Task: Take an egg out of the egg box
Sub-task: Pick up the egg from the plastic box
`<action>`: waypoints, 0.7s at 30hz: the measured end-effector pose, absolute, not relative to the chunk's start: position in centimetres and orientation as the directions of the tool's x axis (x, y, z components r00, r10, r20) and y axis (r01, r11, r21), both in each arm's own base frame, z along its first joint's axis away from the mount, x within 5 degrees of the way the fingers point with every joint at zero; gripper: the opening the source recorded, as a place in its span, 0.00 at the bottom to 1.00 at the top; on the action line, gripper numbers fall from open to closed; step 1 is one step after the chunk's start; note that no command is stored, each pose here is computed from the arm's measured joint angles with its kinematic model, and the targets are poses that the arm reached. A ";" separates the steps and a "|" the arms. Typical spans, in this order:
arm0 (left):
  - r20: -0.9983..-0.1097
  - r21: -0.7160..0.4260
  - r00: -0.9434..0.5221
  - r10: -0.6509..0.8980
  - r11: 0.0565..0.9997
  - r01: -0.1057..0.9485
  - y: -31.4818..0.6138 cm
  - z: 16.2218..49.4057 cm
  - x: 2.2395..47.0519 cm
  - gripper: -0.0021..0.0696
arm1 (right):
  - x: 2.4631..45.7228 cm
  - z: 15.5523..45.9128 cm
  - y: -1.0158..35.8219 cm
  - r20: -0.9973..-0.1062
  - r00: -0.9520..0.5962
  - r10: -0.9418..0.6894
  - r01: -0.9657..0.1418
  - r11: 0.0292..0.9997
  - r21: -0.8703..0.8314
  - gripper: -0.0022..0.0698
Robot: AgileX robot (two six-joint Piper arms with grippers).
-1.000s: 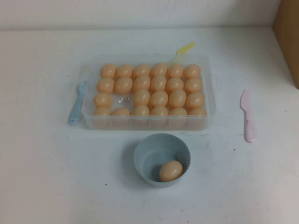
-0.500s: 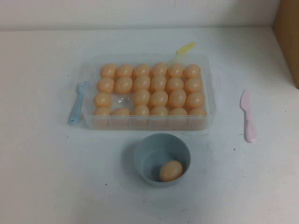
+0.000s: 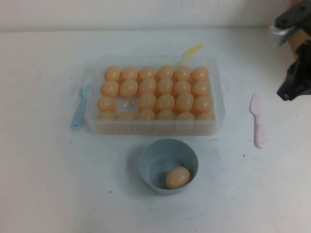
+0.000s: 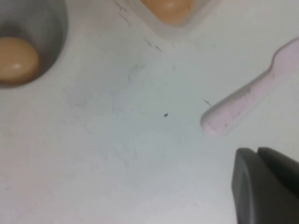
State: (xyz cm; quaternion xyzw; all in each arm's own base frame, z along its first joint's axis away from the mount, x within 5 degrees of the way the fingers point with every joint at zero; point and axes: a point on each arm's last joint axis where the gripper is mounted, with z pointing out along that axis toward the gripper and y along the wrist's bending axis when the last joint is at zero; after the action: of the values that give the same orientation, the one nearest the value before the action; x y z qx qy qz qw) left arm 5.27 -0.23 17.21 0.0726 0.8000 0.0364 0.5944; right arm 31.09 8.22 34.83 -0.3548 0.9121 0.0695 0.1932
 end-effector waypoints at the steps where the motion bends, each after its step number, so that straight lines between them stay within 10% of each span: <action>1: -0.946 0.145 -0.283 0.159 0.987 0.073 -0.2 17.2 5.3 0.02 | 32.0 34.6 9.1 -0.388 -0.655 -0.649 -0.694 0.719 -0.031 0.00; 7: -0.946 0.145 -0.283 0.159 0.987 0.073 -0.2 17.2 5.3 0.02 | 36.3 34.5 14.2 -0.396 -0.549 -0.736 -0.766 0.633 -0.114 0.06; 15: -0.946 0.145 -0.283 0.159 0.987 0.073 -0.2 17.2 5.3 0.02 | 39.7 32.3 19.5 -0.414 -0.442 -0.796 -0.838 0.531 -0.127 0.55; 21: -0.946 0.145 -0.283 0.159 0.987 0.073 -0.2 17.2 5.3 0.02 | 40.9 29.7 22.3 -0.389 -0.416 -0.822 -0.864 0.490 -0.113 0.64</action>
State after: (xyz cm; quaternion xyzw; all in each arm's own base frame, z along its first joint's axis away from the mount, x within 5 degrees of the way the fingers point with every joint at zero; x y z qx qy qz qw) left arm 5.27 -0.23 17.21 0.0726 0.8000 0.0364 0.5944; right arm 40.85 22.28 29.73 -0.5021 0.8397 0.0526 0.2003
